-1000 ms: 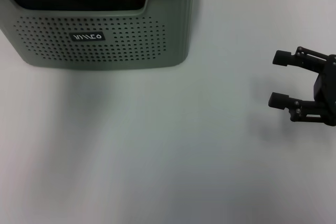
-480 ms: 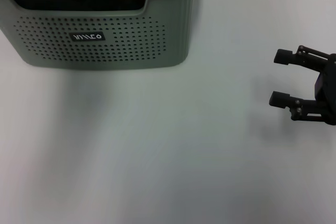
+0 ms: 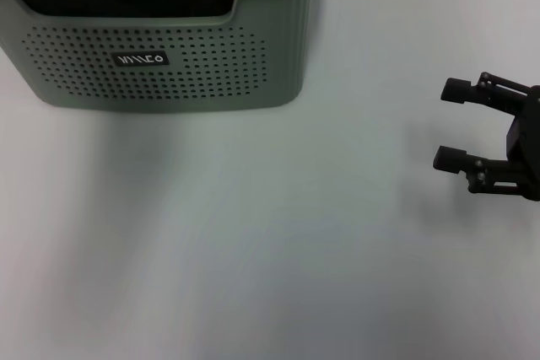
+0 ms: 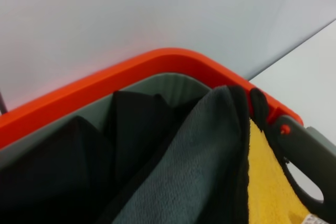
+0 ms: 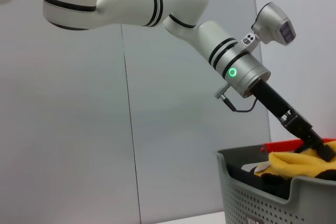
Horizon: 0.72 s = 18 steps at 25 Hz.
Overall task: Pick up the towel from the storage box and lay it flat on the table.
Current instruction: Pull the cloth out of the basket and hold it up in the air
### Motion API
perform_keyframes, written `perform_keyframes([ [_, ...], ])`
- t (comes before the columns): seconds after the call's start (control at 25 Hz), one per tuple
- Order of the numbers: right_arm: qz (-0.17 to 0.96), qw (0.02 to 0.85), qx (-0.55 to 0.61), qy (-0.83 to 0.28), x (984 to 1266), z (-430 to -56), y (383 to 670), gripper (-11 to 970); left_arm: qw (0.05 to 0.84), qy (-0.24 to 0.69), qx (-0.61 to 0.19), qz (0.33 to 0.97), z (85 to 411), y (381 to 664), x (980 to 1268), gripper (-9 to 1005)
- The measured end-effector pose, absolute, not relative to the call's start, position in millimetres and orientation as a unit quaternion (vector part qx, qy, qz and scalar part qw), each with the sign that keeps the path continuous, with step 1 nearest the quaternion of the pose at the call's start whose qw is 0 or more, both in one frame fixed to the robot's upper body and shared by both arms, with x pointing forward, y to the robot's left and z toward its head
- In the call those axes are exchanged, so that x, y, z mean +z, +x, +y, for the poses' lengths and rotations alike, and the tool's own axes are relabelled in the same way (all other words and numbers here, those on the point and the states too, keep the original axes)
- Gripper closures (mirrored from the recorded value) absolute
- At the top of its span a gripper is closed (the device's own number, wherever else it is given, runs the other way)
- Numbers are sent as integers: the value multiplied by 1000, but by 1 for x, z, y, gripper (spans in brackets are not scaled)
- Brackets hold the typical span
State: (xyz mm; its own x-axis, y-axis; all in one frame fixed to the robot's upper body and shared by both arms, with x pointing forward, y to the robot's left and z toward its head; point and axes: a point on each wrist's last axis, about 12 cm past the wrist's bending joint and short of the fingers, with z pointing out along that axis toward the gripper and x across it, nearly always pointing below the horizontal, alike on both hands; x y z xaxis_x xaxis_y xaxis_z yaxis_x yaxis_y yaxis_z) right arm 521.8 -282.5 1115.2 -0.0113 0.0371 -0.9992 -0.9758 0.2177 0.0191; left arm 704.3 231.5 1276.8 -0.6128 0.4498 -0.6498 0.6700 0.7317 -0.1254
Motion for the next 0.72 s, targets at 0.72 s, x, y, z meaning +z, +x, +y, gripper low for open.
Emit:
perform_keyframes([
  [0.72,544,569,447,-425,1116,-286,522,103,334,342,-245,844,236,693,1304,963],
])
